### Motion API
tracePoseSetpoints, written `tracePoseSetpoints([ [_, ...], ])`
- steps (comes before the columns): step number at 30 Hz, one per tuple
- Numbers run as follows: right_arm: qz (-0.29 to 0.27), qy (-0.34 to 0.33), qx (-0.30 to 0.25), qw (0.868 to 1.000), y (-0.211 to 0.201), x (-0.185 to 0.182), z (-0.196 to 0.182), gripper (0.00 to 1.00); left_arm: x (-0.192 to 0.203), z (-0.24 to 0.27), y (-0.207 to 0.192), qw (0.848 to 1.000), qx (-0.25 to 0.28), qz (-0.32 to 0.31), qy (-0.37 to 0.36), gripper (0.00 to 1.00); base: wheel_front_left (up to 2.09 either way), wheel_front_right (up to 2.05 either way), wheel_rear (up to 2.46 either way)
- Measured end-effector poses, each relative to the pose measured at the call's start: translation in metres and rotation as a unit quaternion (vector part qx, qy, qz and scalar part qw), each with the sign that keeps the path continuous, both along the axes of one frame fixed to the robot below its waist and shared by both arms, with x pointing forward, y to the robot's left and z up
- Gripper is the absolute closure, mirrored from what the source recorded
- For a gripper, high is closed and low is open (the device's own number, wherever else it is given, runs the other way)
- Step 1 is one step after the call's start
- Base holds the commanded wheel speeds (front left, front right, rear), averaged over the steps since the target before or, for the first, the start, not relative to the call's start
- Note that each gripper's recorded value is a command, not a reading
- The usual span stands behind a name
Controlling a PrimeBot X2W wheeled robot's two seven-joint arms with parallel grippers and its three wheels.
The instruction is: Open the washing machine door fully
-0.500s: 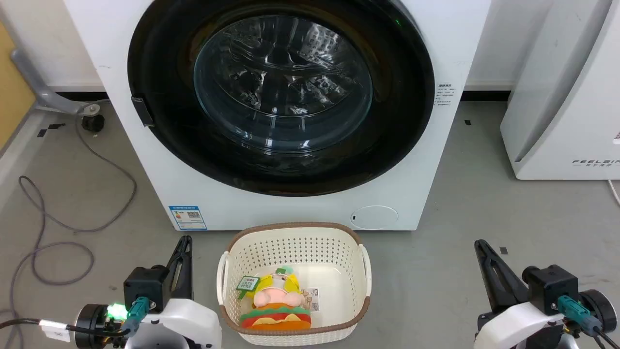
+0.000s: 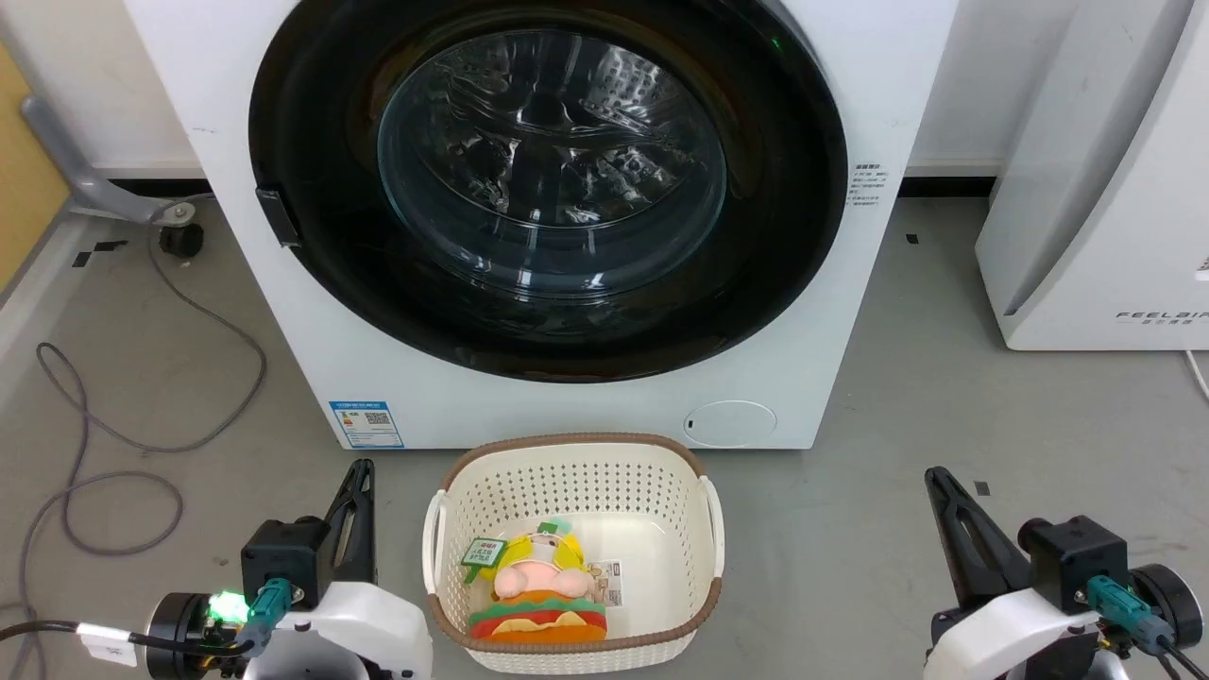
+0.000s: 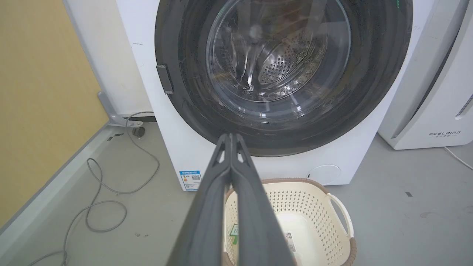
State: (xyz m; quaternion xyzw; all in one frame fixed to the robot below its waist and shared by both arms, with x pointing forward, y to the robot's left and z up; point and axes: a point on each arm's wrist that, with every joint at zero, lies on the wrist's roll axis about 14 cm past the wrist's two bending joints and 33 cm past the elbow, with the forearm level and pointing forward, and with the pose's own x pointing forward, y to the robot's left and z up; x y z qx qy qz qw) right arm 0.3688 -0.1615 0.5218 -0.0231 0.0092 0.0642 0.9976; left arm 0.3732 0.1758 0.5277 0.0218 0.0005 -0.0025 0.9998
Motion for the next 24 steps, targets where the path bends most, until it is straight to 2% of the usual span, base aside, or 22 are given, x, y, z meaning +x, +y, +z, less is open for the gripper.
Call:
tracePoseSetpoints([
  [7,0.0,0.0,0.0,1.0,0.0,0.0,0.0,1.0,0.0,0.0,0.0,1.0,0.0,0.0,0.0,1.0,0.0,0.0,0.0],
  [8,0.0,0.0,0.0,1.0,0.0,0.0,-0.0001,0.0,0.0,-0.0001,-0.0002,1.0,0.0,0.0,0.0,0.0,0.0,0.0,0.0],
  [24,-0.003,0.003,0.006,1.0,-0.0024,-0.0009,-0.0054,0.0,0.0,-0.0063,-0.0083,1.0,-0.005,-0.012,0.004,0.0,0.0,0.0,0.0],
])
